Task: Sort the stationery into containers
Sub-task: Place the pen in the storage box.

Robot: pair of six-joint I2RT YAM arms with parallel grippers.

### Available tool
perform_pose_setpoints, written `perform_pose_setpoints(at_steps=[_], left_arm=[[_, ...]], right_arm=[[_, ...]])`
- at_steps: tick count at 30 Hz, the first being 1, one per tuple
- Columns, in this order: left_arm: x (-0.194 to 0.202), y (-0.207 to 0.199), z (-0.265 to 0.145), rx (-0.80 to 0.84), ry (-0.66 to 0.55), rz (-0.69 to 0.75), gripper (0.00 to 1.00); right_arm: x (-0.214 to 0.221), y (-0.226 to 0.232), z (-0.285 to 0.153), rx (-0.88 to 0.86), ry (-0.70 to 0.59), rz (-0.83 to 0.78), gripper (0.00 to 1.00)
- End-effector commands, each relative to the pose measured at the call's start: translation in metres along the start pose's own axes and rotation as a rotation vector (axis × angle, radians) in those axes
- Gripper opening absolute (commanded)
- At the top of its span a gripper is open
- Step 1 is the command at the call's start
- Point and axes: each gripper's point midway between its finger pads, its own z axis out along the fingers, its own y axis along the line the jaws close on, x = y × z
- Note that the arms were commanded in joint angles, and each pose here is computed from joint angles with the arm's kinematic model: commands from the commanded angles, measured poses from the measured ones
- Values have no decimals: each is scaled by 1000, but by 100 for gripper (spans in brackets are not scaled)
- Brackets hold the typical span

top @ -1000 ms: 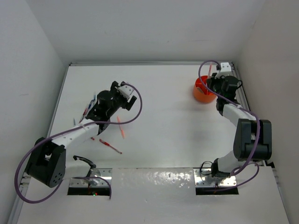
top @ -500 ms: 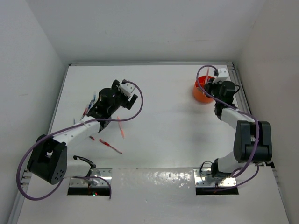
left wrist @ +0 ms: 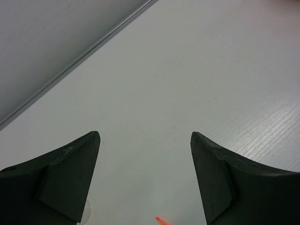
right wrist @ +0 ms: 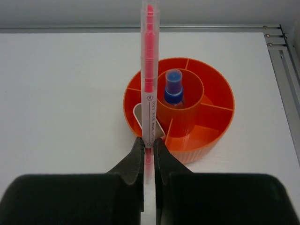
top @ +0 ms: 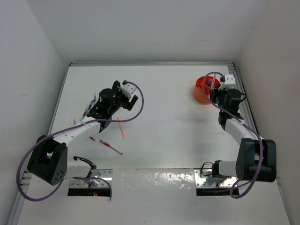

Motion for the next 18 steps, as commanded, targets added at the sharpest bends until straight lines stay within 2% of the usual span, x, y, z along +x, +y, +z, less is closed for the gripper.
perform_pose_setpoints(at_steps=[1, 18], left_arm=[[-26, 7, 2, -9, -66, 9, 76], [-22, 3, 4, 2, -63, -5, 76]], right_arm=[[-4, -12, -11, 60, -18, 16, 0], [-1, -9, -17, 48, -6, 25, 0]])
